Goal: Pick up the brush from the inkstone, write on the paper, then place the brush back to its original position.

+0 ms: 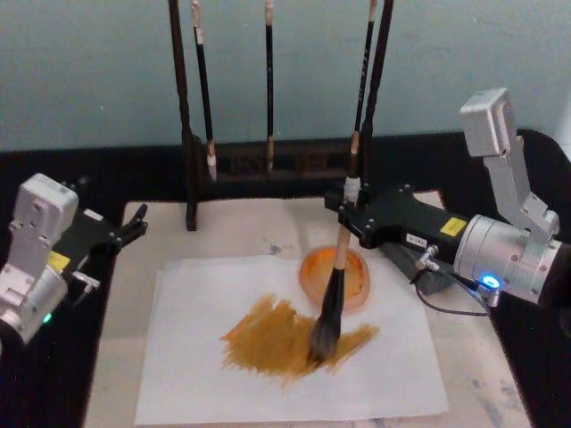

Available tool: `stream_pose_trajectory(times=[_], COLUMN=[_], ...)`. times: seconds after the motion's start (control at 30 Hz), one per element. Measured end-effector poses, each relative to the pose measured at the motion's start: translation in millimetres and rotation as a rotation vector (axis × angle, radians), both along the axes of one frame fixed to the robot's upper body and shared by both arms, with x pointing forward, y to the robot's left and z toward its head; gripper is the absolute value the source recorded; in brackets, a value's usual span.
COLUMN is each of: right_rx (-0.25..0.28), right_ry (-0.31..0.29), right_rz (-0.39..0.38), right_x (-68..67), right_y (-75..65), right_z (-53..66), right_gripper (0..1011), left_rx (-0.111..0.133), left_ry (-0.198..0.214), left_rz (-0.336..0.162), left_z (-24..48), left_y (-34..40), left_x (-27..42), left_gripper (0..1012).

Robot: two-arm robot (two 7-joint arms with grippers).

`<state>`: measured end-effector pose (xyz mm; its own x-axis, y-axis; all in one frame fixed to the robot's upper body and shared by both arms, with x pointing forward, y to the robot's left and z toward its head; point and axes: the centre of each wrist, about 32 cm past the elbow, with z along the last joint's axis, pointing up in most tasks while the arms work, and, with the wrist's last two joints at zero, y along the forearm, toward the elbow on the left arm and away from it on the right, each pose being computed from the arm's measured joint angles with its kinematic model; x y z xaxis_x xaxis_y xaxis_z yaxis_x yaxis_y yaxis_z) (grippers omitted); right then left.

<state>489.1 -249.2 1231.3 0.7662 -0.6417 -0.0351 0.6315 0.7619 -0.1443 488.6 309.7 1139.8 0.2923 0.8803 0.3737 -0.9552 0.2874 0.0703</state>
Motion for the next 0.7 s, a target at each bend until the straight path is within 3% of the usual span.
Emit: stream_pose_trajectory(times=[0.5, 0.7], right_rx=[0.011, 0.044], right_ry=[-0.030, -0.048], right_rz=[-0.029, 0.004], right_x=[5.2, 6.3], right_y=[-4.8, 1.9], right_z=[9.4, 17.1], right_gripper=[173, 173], left_rx=[0.000, 0.000], left_ry=[0.000, 0.000], left_rz=[0.000, 0.000], left_z=[0.0, 0.0], left_y=[0.0, 0.0], left_x=[0.0, 0.0], left_gripper=[1009, 1010])
